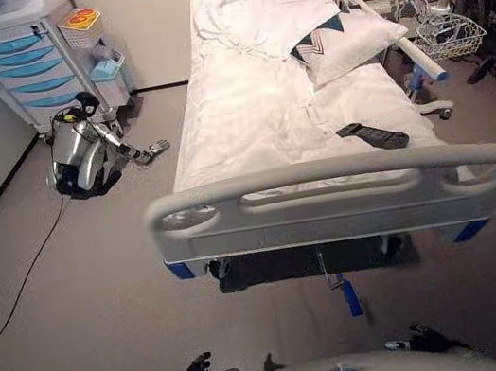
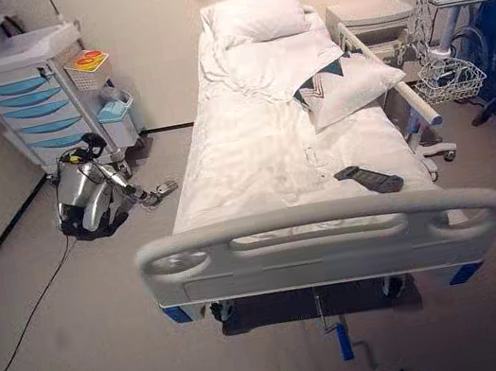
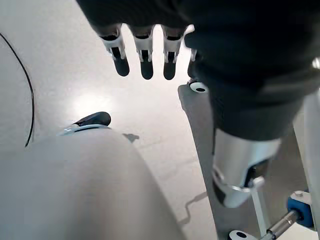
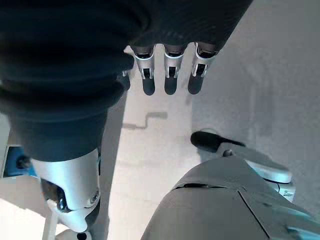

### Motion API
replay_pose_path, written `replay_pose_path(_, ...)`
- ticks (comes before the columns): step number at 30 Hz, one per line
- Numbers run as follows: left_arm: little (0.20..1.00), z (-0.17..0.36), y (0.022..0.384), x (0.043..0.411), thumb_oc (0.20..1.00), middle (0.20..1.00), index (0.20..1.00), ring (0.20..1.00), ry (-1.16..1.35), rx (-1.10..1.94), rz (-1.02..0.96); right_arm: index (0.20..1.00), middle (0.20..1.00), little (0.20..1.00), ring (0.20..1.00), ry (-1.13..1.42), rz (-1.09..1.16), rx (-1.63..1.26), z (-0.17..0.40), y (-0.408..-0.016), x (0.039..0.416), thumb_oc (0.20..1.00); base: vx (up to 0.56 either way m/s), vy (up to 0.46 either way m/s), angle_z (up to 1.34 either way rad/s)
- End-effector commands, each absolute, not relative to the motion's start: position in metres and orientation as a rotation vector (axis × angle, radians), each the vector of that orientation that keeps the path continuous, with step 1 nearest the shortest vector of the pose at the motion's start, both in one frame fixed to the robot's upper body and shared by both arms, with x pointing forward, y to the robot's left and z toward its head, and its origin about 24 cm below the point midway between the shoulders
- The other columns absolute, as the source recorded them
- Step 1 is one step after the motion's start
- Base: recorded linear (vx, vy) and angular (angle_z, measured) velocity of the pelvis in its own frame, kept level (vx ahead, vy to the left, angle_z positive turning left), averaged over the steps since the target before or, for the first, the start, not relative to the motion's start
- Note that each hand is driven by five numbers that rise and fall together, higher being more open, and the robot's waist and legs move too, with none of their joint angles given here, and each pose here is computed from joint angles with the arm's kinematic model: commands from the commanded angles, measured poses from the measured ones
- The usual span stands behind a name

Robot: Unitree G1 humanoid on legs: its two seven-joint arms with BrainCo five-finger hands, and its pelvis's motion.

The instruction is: Raise the hospital bed

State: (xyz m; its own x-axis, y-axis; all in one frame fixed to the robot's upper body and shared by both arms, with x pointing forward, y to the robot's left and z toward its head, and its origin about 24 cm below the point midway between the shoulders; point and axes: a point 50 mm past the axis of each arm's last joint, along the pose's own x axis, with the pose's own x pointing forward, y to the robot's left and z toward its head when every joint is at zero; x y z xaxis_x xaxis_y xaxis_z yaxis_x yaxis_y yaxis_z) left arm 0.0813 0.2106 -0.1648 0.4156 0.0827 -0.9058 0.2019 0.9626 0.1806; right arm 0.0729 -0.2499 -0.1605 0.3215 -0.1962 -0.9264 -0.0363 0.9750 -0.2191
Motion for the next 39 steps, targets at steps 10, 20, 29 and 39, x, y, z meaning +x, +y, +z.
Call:
replay_pose_path(10, 1.000, -0.125, 0.208, 0.173, 1.000, 1.000, 1.000, 1.000, 0.759, 0.146, 0.028, 1.000, 1.000, 1.000, 1.000, 1.053, -0.179, -0.153, -0.144, -0.247, 0.138, 1.000, -0.07, 0.042, 0.00)
replay_pose_path(20, 1.000, 0.015, 0.179, 0.276, 1.000, 1.000, 1.000, 1.000, 0.059, 0.037, -0.113, 1.000, 1.000, 1.000, 1.000, 0.595, -0.104, -0.116, -0.074, -0.222, 0.254, 1.000, -0.22, -0.016, 0.04)
replay_pose_path(29, 1.000, 0.071, 0.148, 0.298, 1.000, 1.000, 1.000, 1.000, -0.161, 0.106, -0.249, 1.000, 1.000, 1.000, 1.000, 0.419, -0.095, -0.078, -0.029, -0.202, 0.306, 1.000, -0.11, 0.010, -0.03)
replay_pose_path(39, 1.000, 0.133, 0.138, 0.300, 1.000, 1.000, 1.000, 1.000, -0.414, 0.049, -0.238, 1.000, 1.000, 1.000, 1.000, 0.227, -0.095, 0.014, 0.017, -0.187, 0.333, 1.000, -0.04, -0.014, 0.04)
